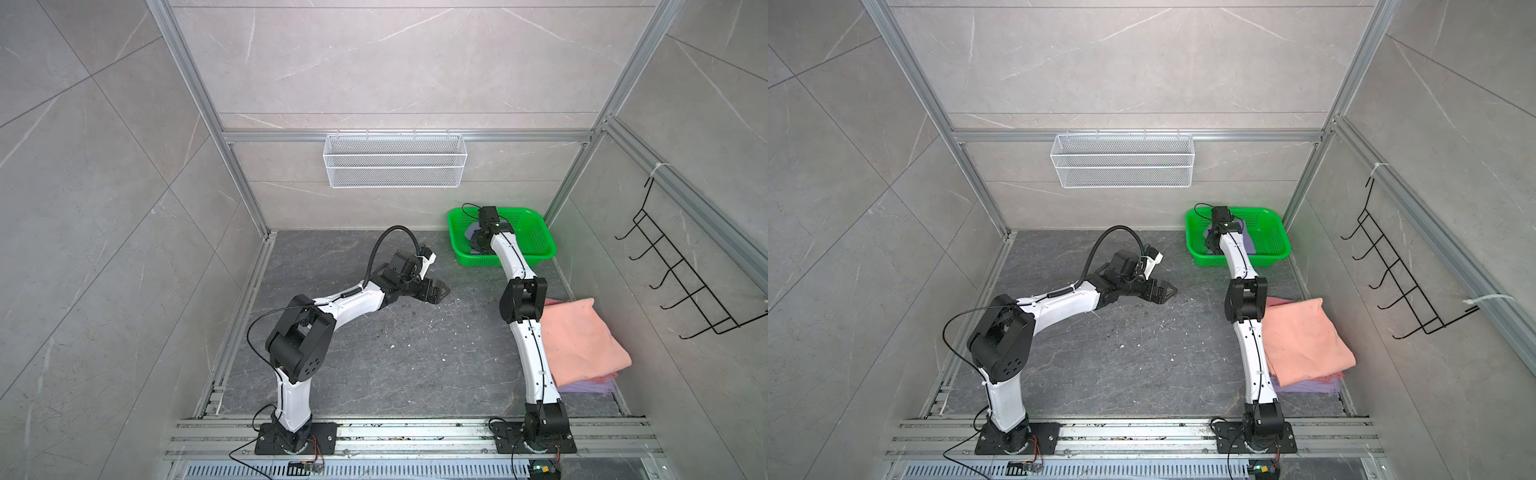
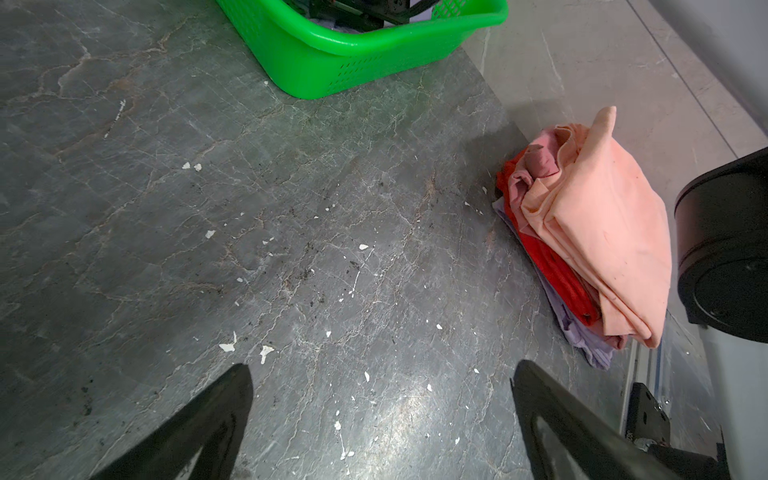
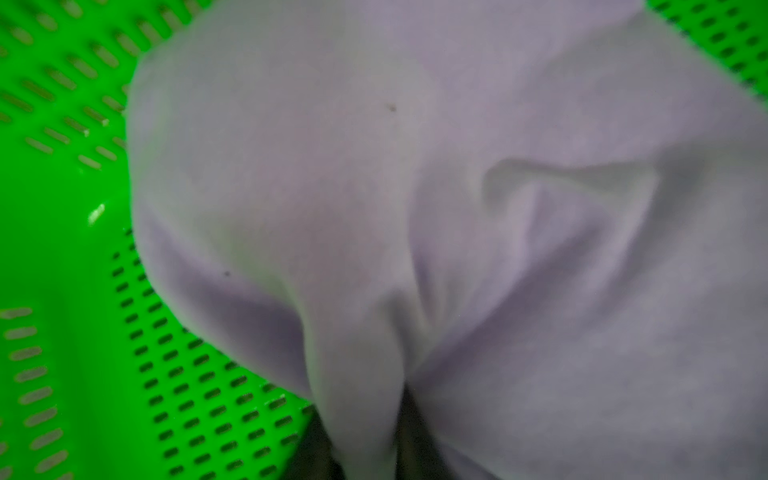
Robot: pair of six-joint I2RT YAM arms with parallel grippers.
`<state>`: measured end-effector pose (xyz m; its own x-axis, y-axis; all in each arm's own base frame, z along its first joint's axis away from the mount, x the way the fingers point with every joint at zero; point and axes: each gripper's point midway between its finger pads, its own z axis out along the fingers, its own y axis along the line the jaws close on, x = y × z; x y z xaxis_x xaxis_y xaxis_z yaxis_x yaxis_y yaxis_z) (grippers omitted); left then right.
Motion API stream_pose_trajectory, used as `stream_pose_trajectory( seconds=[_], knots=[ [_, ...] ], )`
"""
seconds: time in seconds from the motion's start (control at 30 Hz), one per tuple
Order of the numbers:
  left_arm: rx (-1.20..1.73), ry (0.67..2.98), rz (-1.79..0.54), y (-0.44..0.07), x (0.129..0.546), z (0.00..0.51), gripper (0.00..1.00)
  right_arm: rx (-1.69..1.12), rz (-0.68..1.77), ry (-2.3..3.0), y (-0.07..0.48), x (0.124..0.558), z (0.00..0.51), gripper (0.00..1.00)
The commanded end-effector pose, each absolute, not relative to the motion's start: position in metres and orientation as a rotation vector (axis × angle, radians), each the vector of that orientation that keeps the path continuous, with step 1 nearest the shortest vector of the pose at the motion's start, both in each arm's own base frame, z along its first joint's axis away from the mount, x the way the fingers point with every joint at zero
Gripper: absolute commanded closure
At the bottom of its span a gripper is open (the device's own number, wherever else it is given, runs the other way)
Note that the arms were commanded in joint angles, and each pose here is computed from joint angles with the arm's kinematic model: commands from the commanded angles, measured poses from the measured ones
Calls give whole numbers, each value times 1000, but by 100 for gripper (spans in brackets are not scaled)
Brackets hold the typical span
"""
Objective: Fold and stack the t-shirts
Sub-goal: 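Grasp the lavender t-shirt in the basket with the right gripper, then lift the lavender t-shirt out and drop it on the table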
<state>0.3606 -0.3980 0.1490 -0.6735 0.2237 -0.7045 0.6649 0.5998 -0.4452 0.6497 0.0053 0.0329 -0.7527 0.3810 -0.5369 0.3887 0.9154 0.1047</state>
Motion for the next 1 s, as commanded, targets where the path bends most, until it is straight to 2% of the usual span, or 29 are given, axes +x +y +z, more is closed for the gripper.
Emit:
stream_pose_trajectory(
  seconds=[0.0,0.07,0.13,0.3,0.43,0.6,0.8,0.97],
  knots=[
    [670,2119,-968,-393,365,191,0,560,119,2607,28,636,4,94],
    [670,2116,-969,-392,363,193,0,533,143,2574,31,640,24,100],
    [668,2113,-972,-390,361,196,0,507,163,2510,32,648,53,100],
    [652,2080,-990,-383,352,212,0,392,229,2251,36,661,187,100],
    [640,2047,-1006,-374,342,229,0,299,263,2089,40,647,286,100],
    [592,1992,-1022,-355,325,255,0,234,294,2014,53,602,367,100],
    [496,1957,-952,-313,304,282,0,109,431,1983,113,536,414,100],
    [366,1993,-825,-261,294,284,0,-80,579,2011,198,458,424,100]
  ],
)
